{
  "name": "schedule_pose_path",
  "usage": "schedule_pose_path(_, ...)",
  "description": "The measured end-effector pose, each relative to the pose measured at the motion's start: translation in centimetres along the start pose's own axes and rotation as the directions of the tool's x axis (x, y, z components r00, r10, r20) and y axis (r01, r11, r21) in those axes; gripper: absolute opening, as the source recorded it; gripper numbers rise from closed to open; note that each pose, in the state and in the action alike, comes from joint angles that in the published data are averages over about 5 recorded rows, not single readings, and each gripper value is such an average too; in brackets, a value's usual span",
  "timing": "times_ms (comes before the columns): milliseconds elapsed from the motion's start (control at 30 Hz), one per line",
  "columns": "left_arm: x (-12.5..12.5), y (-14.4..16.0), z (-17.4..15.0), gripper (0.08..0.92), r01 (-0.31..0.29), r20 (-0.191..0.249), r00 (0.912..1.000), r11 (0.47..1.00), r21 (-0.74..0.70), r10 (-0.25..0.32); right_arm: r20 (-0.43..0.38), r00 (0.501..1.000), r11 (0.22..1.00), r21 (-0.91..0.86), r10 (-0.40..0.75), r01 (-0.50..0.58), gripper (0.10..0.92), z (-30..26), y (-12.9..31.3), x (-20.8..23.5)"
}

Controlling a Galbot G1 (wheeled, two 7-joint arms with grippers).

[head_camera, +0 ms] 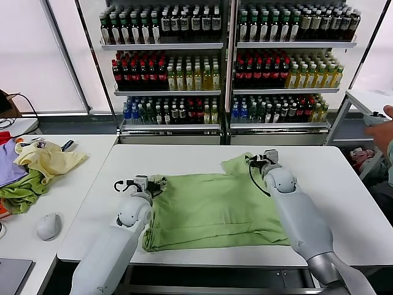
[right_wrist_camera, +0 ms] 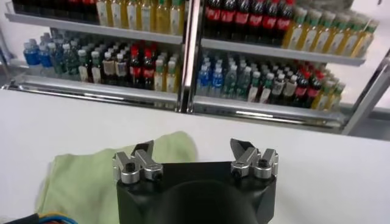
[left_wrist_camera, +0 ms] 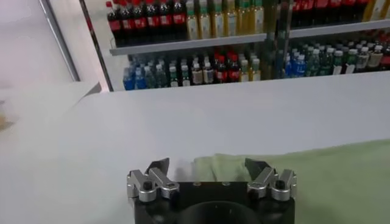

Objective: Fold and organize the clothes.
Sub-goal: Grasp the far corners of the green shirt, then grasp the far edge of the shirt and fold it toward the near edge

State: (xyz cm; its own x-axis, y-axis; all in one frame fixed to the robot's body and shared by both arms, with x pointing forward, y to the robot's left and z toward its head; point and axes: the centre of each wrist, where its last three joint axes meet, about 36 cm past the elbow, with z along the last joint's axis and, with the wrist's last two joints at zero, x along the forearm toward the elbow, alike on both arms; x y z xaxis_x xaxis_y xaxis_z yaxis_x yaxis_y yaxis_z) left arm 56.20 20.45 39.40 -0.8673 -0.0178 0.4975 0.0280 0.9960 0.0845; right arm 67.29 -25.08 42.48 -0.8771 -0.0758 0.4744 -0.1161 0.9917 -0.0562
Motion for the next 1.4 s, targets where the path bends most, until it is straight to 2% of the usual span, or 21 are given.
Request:
schedule_pose_path(367, 0.3, 0.0, 0.8, 0.429, -0.022, -0.013, 0.9997, 1.000, 0.011, 0.023, -0.068, 0.998, 0.999, -0.041, -0.015, 0.012, 0.423, 0.9, 0.1, -1.2)
schedule_pose_path(667, 0.4, 0.2, 1.2, 0.171, -0.034, -0.024, 0.9991, 0.999, 0.022, 0.034, -0.084, 0.996, 0.998, -0.055, -0.029, 0.024, 0.144, 1.6, -0.1, -1.2)
schedule_pose_path(800, 0.5, 0.2, 1.4, 0.105, -0.041, -0.018, 0.9990, 0.999, 0.034, 0.042, -0.065, 0.997, 0.998, -0.057, -0.029, 0.025, 0.119, 1.9, -0.2, -0.9)
schedule_pose_path(967, 1.0, 0.4, 1.6, 0.101, -0.055, 0.008, 0.9985, 0.997, 0.054, 0.055, -0.021, 0.999, 0.998, -0.059, -0.032, 0.031, 0.119, 1.7, -0.2, 0.1)
schedule_pose_path(1167, 2.4, 1.0, 1.2, 0.101, -0.079, 0.072, 0.9948, 0.994, 0.075, 0.073, 0.059, 0.997, 0.997, -0.066, -0.045, 0.049, 0.119, 0.8, -0.6, 2.7)
schedule_pose_path(1400, 5.0, 1.3, 0.5, 0.101, -0.117, 0.145, 0.9842, 0.988, 0.098, 0.103, 0.140, 0.988, 0.995, -0.065, -0.062, 0.071, 0.119, 0.8, -1.4, 6.9)
